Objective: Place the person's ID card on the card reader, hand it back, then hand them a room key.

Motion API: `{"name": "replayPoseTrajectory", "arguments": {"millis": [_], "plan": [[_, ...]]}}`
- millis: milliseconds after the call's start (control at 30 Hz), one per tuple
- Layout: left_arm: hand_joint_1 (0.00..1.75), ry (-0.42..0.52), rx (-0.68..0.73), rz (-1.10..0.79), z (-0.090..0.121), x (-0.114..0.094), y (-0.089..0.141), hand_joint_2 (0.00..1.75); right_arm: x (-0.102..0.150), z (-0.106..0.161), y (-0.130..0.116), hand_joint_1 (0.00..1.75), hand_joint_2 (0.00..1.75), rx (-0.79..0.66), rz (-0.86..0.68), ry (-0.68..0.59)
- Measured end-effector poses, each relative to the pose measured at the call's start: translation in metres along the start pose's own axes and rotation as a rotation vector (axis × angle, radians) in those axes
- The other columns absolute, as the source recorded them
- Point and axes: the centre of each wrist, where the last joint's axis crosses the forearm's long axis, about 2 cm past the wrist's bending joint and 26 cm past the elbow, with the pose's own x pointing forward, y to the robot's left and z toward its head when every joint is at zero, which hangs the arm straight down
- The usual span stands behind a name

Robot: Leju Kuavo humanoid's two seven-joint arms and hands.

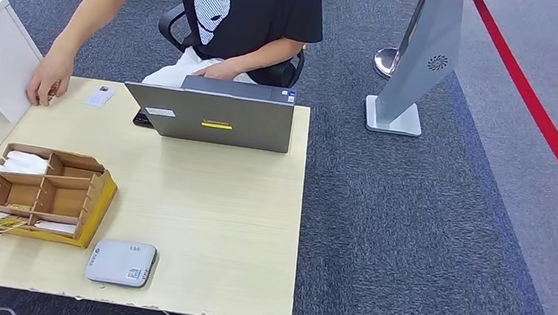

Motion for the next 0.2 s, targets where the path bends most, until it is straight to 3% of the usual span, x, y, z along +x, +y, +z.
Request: {"name": "replayPoseTrajectory", "arguments": {"millis": [100,167,200], "plan": [[0.0,0.134,-0.069,0.123,0.007,-0.028,-0.013,1.75,0.003,-0.006,-0.004,0.0,1.75,0.03,0.021,-0.001],[0.08,0.203,-0.109,0.173,0.01,-0.042,-0.02,1.75,0.003,-0.009,-0.006,0.88,1.75,0.045,0.03,0.0],[0.1,0.22,-0.12,0.185,0.011,-0.045,-0.022,1.75,0.004,-0.01,-0.007,1.17,1.75,0.049,0.032,0.0]]}}
